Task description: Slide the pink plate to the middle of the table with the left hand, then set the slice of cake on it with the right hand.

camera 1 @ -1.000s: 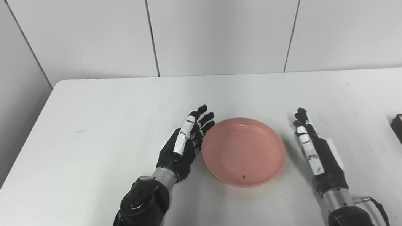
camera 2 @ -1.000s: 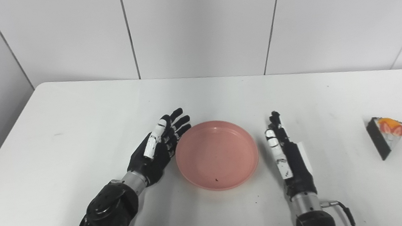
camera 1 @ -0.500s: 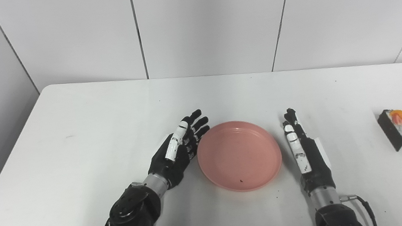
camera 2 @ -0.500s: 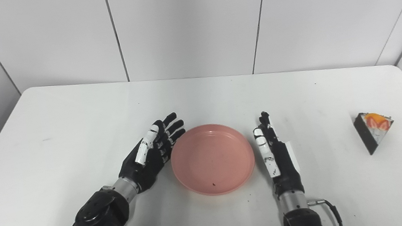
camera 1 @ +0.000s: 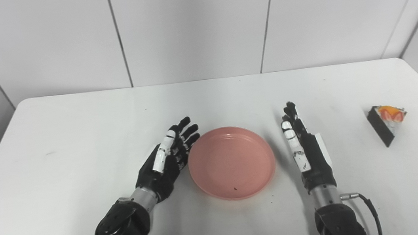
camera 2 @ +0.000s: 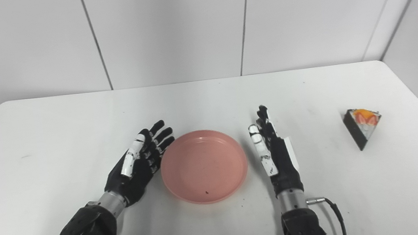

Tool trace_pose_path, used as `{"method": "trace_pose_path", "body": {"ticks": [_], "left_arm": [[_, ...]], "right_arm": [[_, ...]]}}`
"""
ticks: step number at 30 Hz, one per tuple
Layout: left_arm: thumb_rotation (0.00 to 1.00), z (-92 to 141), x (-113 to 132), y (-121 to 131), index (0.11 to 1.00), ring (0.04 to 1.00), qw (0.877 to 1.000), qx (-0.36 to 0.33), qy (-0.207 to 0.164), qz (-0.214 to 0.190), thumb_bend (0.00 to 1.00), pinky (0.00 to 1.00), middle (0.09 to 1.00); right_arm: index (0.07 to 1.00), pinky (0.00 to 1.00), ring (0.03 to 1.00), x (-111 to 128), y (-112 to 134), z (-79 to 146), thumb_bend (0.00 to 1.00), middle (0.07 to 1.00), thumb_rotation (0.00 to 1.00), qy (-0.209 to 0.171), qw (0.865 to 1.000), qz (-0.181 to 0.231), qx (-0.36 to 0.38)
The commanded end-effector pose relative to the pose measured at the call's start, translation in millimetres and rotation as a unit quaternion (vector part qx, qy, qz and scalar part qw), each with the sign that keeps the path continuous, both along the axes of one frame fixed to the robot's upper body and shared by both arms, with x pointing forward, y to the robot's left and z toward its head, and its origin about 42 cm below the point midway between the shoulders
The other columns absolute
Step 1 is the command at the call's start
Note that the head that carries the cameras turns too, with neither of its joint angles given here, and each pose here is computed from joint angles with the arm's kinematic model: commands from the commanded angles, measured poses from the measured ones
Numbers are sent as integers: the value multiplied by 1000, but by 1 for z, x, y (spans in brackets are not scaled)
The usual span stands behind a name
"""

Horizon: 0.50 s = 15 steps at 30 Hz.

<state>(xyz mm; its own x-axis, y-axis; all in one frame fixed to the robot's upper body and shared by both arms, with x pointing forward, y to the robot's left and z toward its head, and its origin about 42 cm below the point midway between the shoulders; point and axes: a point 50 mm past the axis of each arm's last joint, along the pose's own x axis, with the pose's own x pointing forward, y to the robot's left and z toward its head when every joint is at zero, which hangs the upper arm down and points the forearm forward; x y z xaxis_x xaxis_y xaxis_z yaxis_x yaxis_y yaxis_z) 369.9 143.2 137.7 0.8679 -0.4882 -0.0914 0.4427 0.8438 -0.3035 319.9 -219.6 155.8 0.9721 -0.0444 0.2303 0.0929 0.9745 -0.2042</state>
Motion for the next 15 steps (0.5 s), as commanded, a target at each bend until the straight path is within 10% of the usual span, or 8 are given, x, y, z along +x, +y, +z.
{"method": "trace_pose_path", "body": {"ticks": [1, 15], "left_arm": [[1000, -21, -6, 13, 953, 955, 999, 15, 45, 6, 357, 968, 955], [1000, -37, -2, 35, 938, 934, 999, 0, 48, -3, 385, 934, 943]], "right_arm": [[966, 964, 952, 7, -3, 32, 320, 958, 1000, -85, 996, -12, -27], [938, 726, 841, 23, -41, 106, 612, 903, 1000, -190, 966, -88, -150]]}}
